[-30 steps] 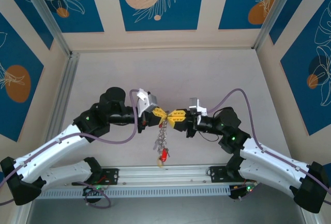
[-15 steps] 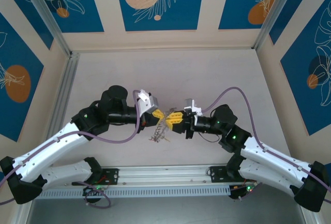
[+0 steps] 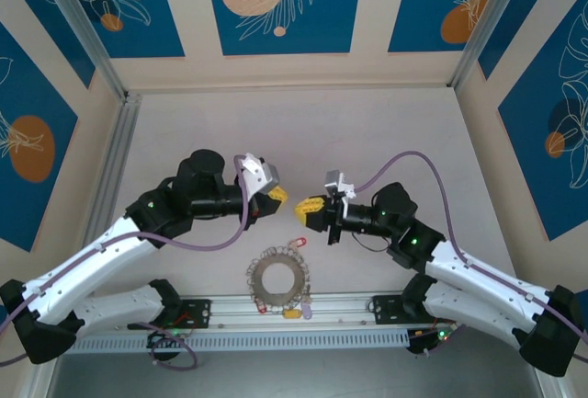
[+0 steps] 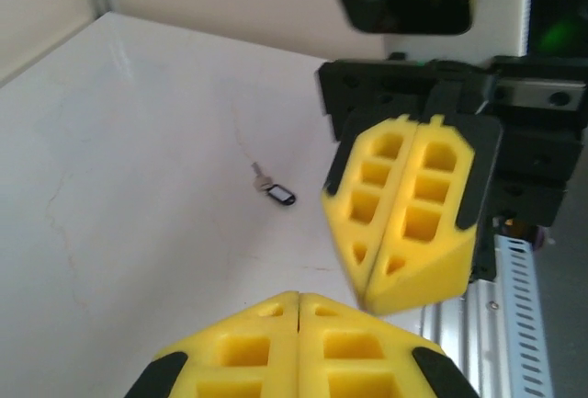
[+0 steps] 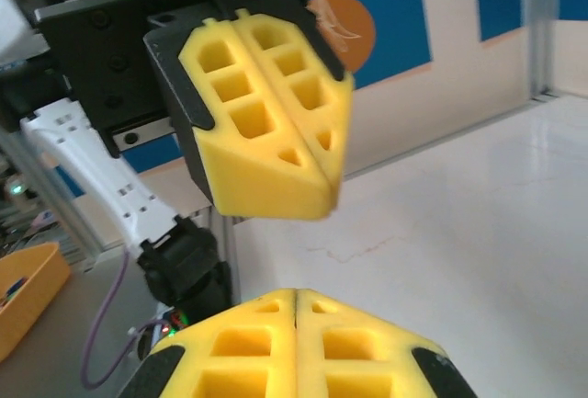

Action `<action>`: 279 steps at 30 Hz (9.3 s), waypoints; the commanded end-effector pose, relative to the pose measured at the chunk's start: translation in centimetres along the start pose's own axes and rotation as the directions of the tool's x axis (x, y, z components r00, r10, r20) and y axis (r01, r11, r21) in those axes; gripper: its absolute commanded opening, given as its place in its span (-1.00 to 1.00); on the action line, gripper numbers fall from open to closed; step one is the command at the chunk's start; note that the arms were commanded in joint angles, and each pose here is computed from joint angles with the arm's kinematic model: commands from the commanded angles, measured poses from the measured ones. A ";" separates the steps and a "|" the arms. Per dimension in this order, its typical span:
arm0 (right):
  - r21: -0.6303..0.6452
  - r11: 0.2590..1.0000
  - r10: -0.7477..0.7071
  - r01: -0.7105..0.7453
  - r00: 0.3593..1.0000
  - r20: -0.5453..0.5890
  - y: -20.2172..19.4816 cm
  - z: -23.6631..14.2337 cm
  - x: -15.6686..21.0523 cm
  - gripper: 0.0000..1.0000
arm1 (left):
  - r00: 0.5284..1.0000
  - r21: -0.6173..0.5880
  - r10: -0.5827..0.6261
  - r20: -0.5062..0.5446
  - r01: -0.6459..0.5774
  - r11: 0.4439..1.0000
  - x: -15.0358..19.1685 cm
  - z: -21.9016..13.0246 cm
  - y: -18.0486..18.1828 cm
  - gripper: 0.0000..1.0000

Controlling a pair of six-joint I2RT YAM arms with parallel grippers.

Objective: Put the keys on the keyring

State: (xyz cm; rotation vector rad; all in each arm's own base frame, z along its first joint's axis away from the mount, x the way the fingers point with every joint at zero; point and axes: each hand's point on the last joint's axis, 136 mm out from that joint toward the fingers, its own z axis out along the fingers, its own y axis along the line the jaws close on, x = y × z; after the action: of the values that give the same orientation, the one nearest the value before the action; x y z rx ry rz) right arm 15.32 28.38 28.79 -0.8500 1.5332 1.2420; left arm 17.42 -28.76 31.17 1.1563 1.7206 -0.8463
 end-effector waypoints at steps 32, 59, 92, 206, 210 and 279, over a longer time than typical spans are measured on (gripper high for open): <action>0.568 0.754 0.657 -0.331 0.392 -0.644 0.3 -4.6 25.1 -0.24 | 0.837 -0.223 -0.545 0.044 0.540 0.812 10.7 0.6 10.3 -0.38; 0.431 0.901 0.378 0.045 0.404 -0.833 -0.7 -2.4 25.3 -0.36 | 0.818 -0.246 -0.573 0.053 0.567 0.786 11.5 -0.5 10.5 -0.36; 0.410 0.899 0.362 0.151 0.268 -0.893 -1.1 -2.1 27.0 -0.52 | 0.801 -0.208 -0.588 0.109 0.597 0.775 10.6 -1.6 10.7 -0.37; -0.261 0.960 -0.038 0.107 0.965 0.258 5.0 0.8 -7.3 -1.00 | 0.905 0.346 -0.181 0.385 0.041 0.937 -3.6 -4.0 -4.0 -0.33; -0.274 0.953 -0.056 0.128 0.965 0.257 5.5 0.7 -7.1 -1.00 | 0.900 0.339 -0.166 0.402 0.023 0.941 -4.0 -4.5 -4.2 -0.43; -0.124 0.842 -0.525 0.526 0.850 0.042 6.5 2.4 -7.7 -1.00 | 0.974 0.277 0.226 0.021 -0.222 0.935 -3.0 -6.3 -5.4 -0.46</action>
State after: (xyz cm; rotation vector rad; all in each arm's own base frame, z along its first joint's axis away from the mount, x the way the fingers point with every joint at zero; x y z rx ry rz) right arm 12.19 32.00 36.57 -1.2793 1.1014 0.9373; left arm 11.65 -26.38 35.71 1.5069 1.5241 -0.9869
